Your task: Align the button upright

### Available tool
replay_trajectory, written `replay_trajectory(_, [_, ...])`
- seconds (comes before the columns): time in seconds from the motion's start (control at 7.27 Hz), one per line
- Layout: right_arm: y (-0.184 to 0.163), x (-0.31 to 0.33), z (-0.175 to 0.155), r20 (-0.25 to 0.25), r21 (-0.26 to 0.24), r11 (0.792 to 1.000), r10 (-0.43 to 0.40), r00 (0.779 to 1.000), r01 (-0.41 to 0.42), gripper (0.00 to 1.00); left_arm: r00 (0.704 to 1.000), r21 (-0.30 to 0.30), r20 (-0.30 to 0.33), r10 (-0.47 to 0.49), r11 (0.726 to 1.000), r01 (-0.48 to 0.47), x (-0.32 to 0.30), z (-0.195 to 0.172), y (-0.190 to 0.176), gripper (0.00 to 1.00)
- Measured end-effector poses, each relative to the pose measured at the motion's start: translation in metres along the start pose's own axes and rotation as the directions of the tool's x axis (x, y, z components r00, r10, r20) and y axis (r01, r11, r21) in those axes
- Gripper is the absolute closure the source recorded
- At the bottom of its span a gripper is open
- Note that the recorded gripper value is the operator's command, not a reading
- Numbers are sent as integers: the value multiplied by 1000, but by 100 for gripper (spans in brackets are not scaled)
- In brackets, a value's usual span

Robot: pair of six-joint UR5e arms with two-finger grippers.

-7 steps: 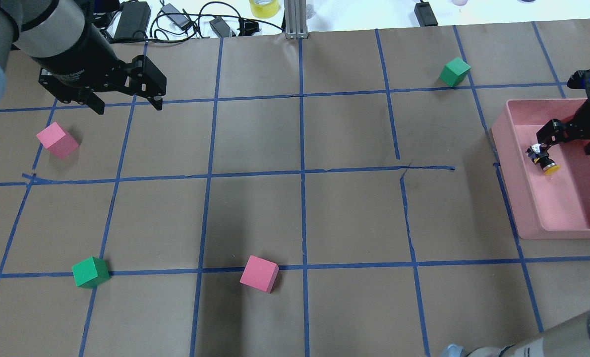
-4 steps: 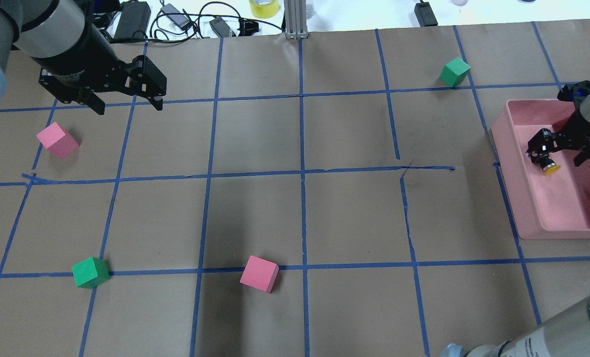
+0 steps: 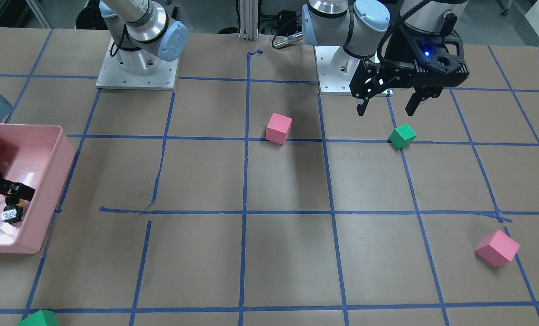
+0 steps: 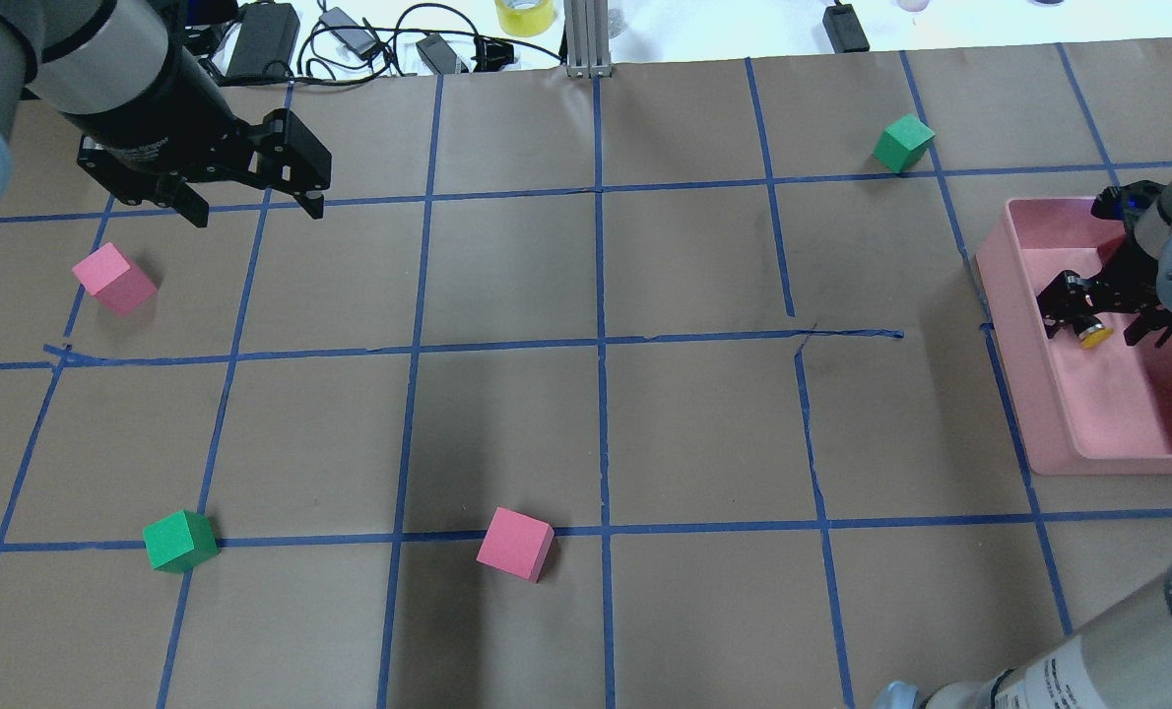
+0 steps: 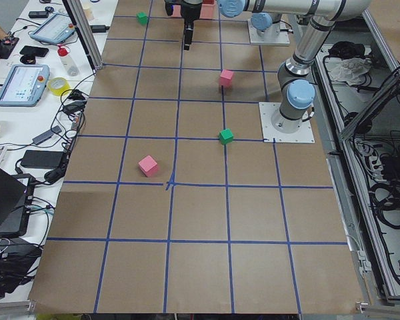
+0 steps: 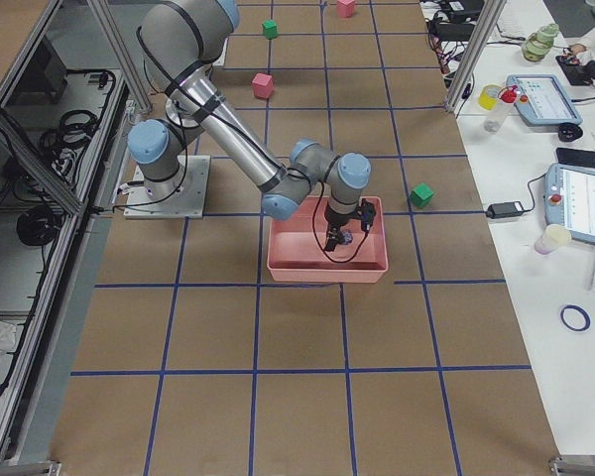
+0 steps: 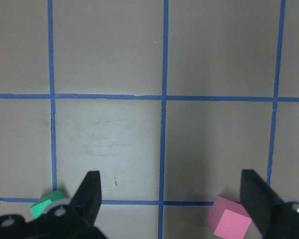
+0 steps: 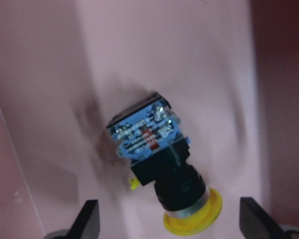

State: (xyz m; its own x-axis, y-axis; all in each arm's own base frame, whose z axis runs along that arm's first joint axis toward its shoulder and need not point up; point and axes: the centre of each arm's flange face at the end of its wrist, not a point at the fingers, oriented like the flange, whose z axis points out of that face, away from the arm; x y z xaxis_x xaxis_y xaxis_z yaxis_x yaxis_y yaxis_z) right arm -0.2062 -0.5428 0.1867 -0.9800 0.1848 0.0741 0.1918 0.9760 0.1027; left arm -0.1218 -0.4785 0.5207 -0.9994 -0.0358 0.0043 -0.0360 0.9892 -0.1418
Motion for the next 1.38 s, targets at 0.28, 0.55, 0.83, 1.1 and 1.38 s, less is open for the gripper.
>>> replay_trajectory(0.28, [4, -2, 8, 7, -17, 1000, 0, 1000, 0, 32, 1000, 0, 0, 0, 1000, 0, 0, 0, 0, 0])
replay_trajectory(0.55, [5, -2, 11, 9, -24, 1000, -2, 1000, 2, 100, 1000, -1, 1, -1, 1000, 1, -1, 0, 0, 0])
replay_trajectory(0.83, [6, -2, 10, 10, -29, 1000, 0, 1000, 0, 100, 1000, 0, 1, -1, 1000, 1, -1, 0, 0, 0])
replay_trajectory(1.1, [4, 2, -10, -19, -2, 1000, 7, 1000, -7, 100, 1000, 1, 1, 0, 1000, 0, -1, 0, 0, 0])
replay_trajectory(1.38, [7, 7, -45, -51, 30, 999, 12, 999, -11, 100, 1000, 2, 2, 0, 1000, 0, -1, 0, 0, 0])
